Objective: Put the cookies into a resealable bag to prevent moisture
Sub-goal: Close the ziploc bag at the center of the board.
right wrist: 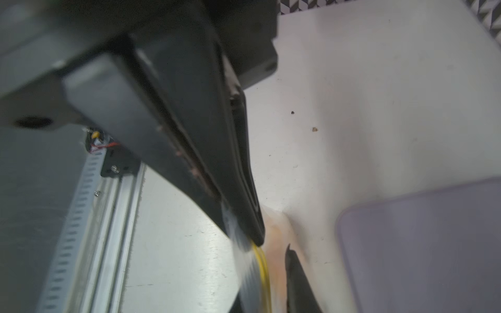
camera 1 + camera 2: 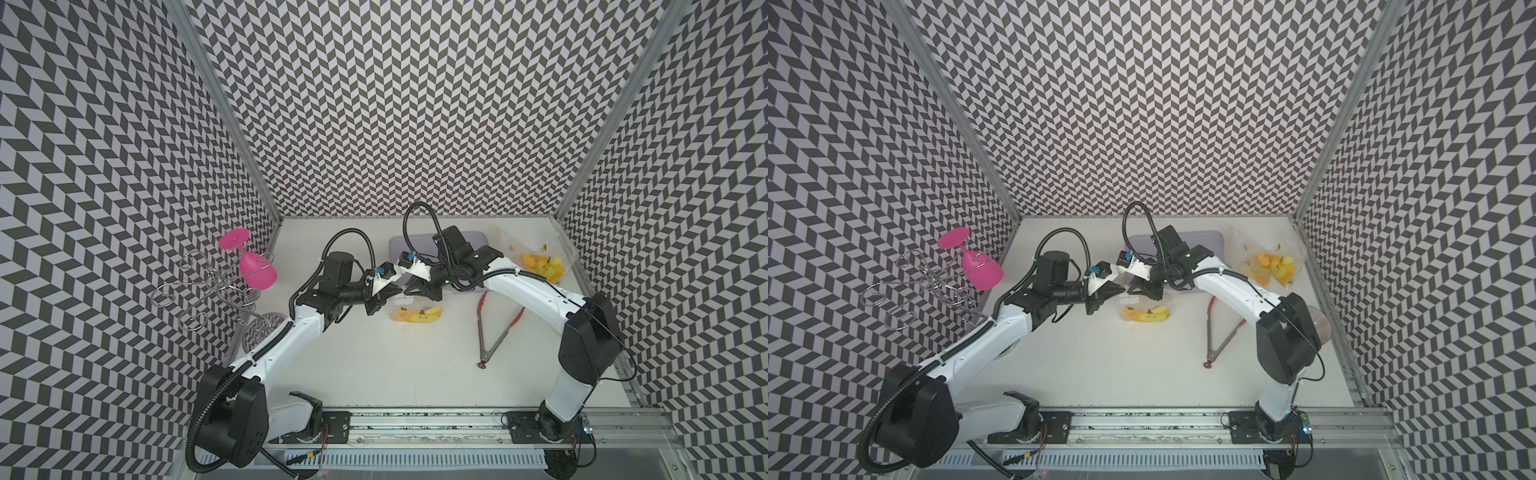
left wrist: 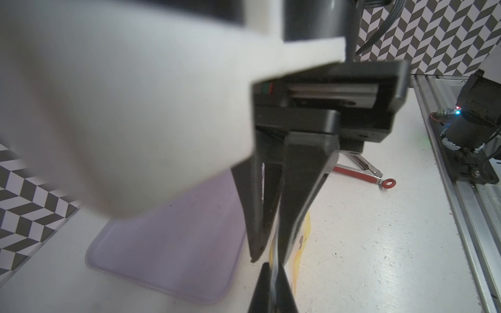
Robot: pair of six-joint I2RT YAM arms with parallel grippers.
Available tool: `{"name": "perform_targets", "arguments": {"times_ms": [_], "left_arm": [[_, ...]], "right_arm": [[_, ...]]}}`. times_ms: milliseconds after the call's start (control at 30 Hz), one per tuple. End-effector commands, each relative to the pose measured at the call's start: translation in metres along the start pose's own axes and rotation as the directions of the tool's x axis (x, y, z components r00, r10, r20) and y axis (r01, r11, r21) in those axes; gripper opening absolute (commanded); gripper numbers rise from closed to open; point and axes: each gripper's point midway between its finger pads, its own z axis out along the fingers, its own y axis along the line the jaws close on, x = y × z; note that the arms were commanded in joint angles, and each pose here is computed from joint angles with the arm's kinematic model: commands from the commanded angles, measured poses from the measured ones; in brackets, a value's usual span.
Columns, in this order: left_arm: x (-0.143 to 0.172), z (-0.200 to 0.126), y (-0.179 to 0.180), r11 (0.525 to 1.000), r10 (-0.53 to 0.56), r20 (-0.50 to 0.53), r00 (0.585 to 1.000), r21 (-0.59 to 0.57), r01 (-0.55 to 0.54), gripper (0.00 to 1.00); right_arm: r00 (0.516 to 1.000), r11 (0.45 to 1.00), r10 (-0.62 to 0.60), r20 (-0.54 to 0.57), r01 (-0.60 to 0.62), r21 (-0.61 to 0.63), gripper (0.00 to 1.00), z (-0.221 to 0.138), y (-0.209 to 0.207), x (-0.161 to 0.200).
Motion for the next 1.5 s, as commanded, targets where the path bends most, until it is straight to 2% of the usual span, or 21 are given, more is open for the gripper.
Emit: {"name": "perform_targets", "arguments": {"times_ms": [0, 33, 133, 200, 300, 367, 467, 533, 633, 700, 767, 867, 933, 967, 1033, 1100, 1167, 1233, 1300, 1367, 1467], "left_arm": [[-0.012, -0.003, -0.003, 0.999, 0.035, 0.028, 0.999, 0.012, -0.036, 0.00], [-0.011, -0.003, -0.003, 0.999, 0.036, 0.027, 0.999, 0.011, -0.036, 0.00], [-0.011, -0.003, -0.002, 0.999, 0.035, 0.024, 0.999, 0.006, -0.036, 0.00], [-0.010, -0.003, -0.002, 0.999, 0.034, 0.022, 0.999, 0.004, -0.034, 0.00], [-0.010, -0.003, -0.001, 0.999, 0.034, 0.020, 0.999, 0.002, -0.034, 0.00], [-0.010, -0.003, -0.001, 0.999, 0.034, 0.019, 0.999, 0.001, -0.034, 0.00], [-0.009, -0.002, -0.001, 0.999, 0.033, 0.016, 0.999, 0.001, -0.033, 0.00], [-0.009, -0.002, 0.000, 0.999, 0.033, 0.016, 0.999, -0.002, -0.033, 0.00], [-0.010, -0.003, 0.000, 0.999, 0.035, 0.016, 0.999, -0.006, -0.035, 0.00], [-0.010, -0.003, 0.001, 0.999, 0.034, 0.015, 0.999, -0.008, -0.034, 0.00], [-0.009, -0.003, 0.001, 0.999, 0.032, 0.013, 0.999, -0.009, -0.031, 0.00], [-0.009, -0.002, 0.002, 0.999, 0.031, 0.012, 0.999, -0.011, -0.031, 0.00], [-0.009, -0.002, 0.003, 0.999, 0.031, 0.011, 0.999, -0.014, -0.031, 0.00], [-0.008, -0.002, 0.002, 0.999, 0.030, 0.010, 0.999, -0.013, -0.030, 0.00], [-0.009, -0.002, 0.003, 0.999, 0.030, 0.011, 0.999, -0.014, -0.030, 0.00], [-0.009, -0.002, 0.003, 0.999, 0.029, 0.010, 1.000, -0.014, -0.029, 0.00], [-0.008, -0.002, 0.003, 1.000, 0.027, 0.010, 1.000, -0.012, -0.027, 0.00], [-0.008, -0.002, 0.002, 1.000, 0.028, 0.011, 1.000, -0.013, -0.028, 0.00], [-0.009, -0.002, 0.003, 0.999, 0.029, 0.011, 1.000, -0.015, -0.029, 0.00], [-0.010, -0.002, 0.002, 1.000, 0.029, 0.015, 0.999, -0.012, -0.029, 0.00], [-0.010, -0.001, 0.001, 1.000, 0.026, 0.022, 0.999, -0.002, -0.026, 0.00]], "right_arm": [[0.999, 0.998, -0.030, 0.034, 0.028, 0.059, 0.03, -0.018, -0.006, -0.006], [0.999, 0.997, -0.024, 0.036, 0.021, 0.075, 0.21, -0.021, -0.009, -0.005], [0.999, 0.996, -0.012, 0.039, 0.009, 0.090, 0.00, -0.028, -0.010, 0.001], [0.999, 0.994, 0.001, 0.044, -0.006, 0.113, 0.24, -0.034, -0.013, 0.005], [0.999, 0.992, 0.013, 0.042, -0.018, 0.122, 0.00, -0.041, -0.012, 0.013], [0.999, 0.988, 0.030, 0.036, -0.035, 0.148, 0.26, -0.046, -0.016, 0.019], [0.999, 0.987, 0.041, 0.034, -0.046, 0.153, 0.08, -0.052, -0.014, 0.026], [0.998, 0.980, 0.058, 0.035, -0.064, 0.190, 0.33, -0.057, -0.019, 0.032], [0.997, 0.977, 0.061, 0.037, -0.067, 0.204, 0.00, -0.064, -0.017, 0.036], [0.996, 0.969, 0.078, 0.032, -0.083, 0.232, 0.35, -0.067, -0.020, 0.040], [0.996, 0.968, 0.085, 0.026, -0.089, 0.236, 0.02, -0.069, -0.019, 0.046], [0.993, 0.951, 0.115, 0.020, -0.116, 0.285, 0.39, -0.074, -0.024, 0.056], [0.993, 0.947, 0.118, 0.021, -0.119, 0.299, 0.00, -0.078, -0.023, 0.060], [0.993, 0.944, 0.119, 0.021, -0.119, 0.309, 0.00, -0.080, -0.023, 0.061], [0.991, 0.928, 0.131, 0.029, -0.133, 0.349, 0.35, -0.085, -0.026, 0.064], [0.990, 0.919, 0.138, 0.032, -0.140, 0.368, 0.00, -0.089, -0.026, 0.067], [0.989, 0.913, 0.143, 0.034, -0.145, 0.380, 0.01, -0.092, -0.024, 0.069], [0.986, 0.897, 0.160, 0.040, -0.162, 0.412, 0.39, -0.096, -0.026, 0.072], [0.985, 0.896, 0.166, 0.038, -0.166, 0.411, 0.00, -0.097, -0.024, 0.074], [0.987, 0.904, 0.157, 0.041, -0.160, 0.396, 0.00, -0.097, -0.020, 0.072], [0.992, 0.942, 0.092, 0.091, -0.116, 0.314, 0.49, -0.091, -0.010, 0.054]]}}
